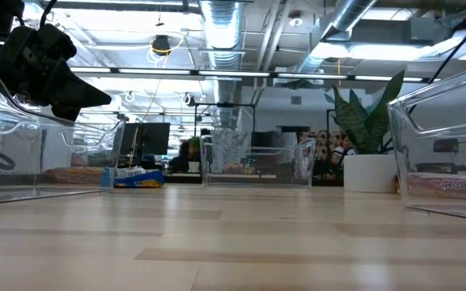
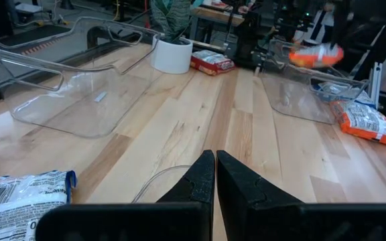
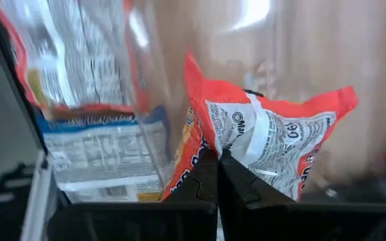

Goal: Sort Maruchan noodles
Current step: Put the top orange noodle pack into the bottom right transparent bin

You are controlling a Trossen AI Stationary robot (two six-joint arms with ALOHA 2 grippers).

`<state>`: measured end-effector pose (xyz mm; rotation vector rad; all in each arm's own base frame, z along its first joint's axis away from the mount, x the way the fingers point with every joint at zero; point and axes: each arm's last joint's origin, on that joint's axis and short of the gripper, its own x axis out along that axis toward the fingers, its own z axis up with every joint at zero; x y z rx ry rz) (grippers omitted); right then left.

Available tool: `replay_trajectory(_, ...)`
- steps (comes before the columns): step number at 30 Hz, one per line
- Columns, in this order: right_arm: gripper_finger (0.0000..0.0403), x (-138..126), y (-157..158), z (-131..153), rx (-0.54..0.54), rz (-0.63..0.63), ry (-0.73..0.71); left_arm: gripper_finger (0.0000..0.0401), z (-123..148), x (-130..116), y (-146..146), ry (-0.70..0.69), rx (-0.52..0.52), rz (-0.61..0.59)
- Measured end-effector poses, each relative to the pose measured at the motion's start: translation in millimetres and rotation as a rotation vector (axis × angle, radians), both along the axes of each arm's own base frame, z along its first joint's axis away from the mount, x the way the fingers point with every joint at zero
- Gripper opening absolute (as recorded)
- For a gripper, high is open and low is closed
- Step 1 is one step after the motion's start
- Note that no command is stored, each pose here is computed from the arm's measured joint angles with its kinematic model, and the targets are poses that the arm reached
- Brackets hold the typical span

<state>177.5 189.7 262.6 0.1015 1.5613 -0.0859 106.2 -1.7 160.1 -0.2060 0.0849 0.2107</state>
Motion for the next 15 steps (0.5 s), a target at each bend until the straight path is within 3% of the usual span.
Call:
replay_trajectory(7, 0.0017, -3.1, -3.1, -36.2, -0.061, 0.086, 0.101, 0.0, 0.0, 0.0, 0.0, 0.0, 0.0, 0.0)
replay_trajectory(15, 0.0027, -7.9, -10.5, -51.2, -0.103, 0.123, 0.137, 0.0, 0.0, 0.0, 0.0, 0.0, 0.0, 0.0)
